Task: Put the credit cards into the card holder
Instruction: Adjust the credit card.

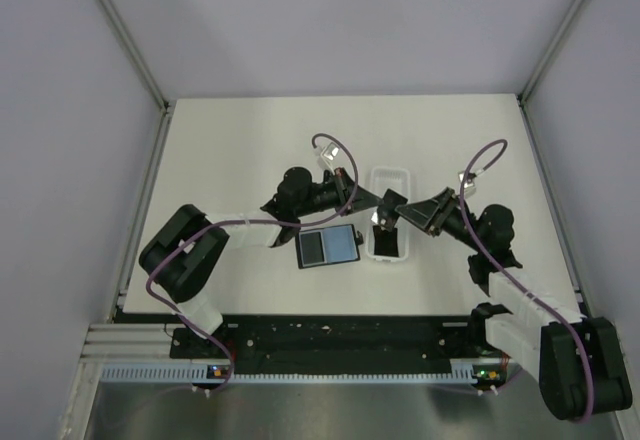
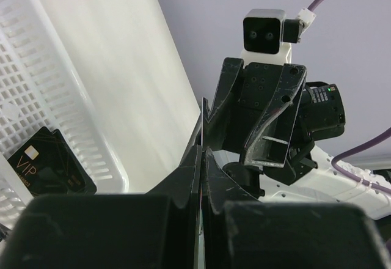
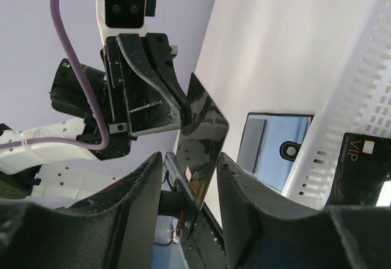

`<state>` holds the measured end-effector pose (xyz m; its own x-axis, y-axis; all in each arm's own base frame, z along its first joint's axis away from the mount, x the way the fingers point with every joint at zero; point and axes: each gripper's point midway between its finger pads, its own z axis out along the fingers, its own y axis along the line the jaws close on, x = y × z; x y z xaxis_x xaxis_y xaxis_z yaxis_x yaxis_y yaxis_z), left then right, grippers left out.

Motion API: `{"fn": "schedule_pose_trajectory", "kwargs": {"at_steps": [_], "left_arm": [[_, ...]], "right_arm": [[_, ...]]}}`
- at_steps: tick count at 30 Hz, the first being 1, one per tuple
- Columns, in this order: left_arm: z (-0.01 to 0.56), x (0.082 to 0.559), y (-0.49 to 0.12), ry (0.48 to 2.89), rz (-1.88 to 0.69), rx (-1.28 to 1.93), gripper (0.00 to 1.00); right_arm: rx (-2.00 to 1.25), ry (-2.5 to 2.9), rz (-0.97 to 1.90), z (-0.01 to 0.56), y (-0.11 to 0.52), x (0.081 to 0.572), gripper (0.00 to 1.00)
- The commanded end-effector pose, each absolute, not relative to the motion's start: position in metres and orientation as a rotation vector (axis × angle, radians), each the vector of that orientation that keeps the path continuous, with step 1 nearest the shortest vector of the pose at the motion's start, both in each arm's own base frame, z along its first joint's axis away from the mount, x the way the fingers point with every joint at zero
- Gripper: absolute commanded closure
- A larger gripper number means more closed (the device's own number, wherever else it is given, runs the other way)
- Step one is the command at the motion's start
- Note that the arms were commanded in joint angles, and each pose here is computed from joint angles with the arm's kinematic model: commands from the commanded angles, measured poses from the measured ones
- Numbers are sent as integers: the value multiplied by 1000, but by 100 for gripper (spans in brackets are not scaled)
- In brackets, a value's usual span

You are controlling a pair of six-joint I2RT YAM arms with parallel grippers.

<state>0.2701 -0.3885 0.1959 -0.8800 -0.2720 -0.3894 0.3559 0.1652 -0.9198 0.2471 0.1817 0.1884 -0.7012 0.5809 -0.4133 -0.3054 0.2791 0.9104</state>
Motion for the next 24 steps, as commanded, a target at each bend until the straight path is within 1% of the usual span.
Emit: {"fn": "schedule_pose_trajectory", "kwargs": {"at_steps": [1, 4, 8, 15, 24], "left_arm": [[229, 266, -389, 1837, -1817, 102, 100], [231, 265, -391, 1825, -1832, 95, 100], [233, 264, -393, 1820, -1842, 95, 100], [230, 262, -395, 1834, -1850, 102, 100], [228, 258, -397, 1837, -1868, 105, 100]], "right_arm": [[188, 1749, 1545, 203, 184, 245, 59], [185, 1745, 1550, 204, 184, 244, 60], [177, 1741, 1560, 206, 186, 244, 68], [170, 1735, 1568, 208, 188, 243, 76], [160, 1732, 1580, 210, 189, 243, 79]]}}
